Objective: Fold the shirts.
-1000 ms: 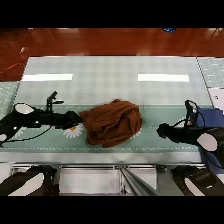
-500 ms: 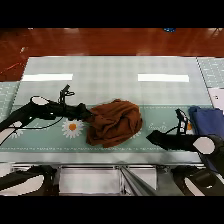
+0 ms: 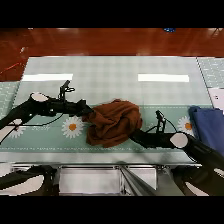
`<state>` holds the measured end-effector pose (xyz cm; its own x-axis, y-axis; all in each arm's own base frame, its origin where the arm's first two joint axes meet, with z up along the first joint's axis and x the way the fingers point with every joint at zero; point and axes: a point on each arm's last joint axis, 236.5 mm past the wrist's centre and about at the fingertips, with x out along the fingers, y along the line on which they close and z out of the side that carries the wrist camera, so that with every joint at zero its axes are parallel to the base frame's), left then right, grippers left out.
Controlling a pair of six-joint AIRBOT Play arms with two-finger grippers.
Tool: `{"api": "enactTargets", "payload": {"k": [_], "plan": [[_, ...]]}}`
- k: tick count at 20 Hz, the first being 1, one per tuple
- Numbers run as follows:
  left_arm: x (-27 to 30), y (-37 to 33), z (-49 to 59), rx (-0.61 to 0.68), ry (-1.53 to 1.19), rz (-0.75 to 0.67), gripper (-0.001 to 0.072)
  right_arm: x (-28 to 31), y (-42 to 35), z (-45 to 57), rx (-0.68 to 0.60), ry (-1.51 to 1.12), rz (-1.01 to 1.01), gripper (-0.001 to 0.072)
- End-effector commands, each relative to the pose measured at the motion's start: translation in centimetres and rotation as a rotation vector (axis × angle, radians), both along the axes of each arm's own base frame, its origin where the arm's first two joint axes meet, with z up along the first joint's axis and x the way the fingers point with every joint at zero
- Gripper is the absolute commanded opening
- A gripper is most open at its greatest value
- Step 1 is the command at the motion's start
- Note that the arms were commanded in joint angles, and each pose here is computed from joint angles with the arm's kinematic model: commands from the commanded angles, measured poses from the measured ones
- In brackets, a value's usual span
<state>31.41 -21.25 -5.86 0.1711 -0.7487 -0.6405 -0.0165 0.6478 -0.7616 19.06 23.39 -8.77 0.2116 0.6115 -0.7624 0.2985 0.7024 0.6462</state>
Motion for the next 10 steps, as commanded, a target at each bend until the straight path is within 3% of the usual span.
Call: {"api": "enactTargets", "payload": {"k": [1,4,6,7,10], "plan": [[0.0,-0.1,0.1,-0.002,-0.001,-0.003,0.0021,2.6,1.7,-0.5,-0.009,-0.045,-0.023,0.0406],[0.0,-0.1,0.1,-0.002,-0.001,-0.003,0.0021,4.3,2.9,-0.6,-0.022,-0.057,0.007,0.0378],[0.0,0.0,0.1,-0.001,-0.002,-0.002,0.0021,5.0,3.8,-0.3,-0.025,-0.076,0.049,0.0119],[0.2,0.2,0.1,-0.002,-0.002,0.004,0.0021,5.3,4.4,0.4,-0.022,-0.111,0.103,0.003],[2.4,2.2,3.0,-0.044,-0.046,0.045,0.0021,6.6,5.0,5.9,0.004,-0.224,0.267,0.0028]]}}
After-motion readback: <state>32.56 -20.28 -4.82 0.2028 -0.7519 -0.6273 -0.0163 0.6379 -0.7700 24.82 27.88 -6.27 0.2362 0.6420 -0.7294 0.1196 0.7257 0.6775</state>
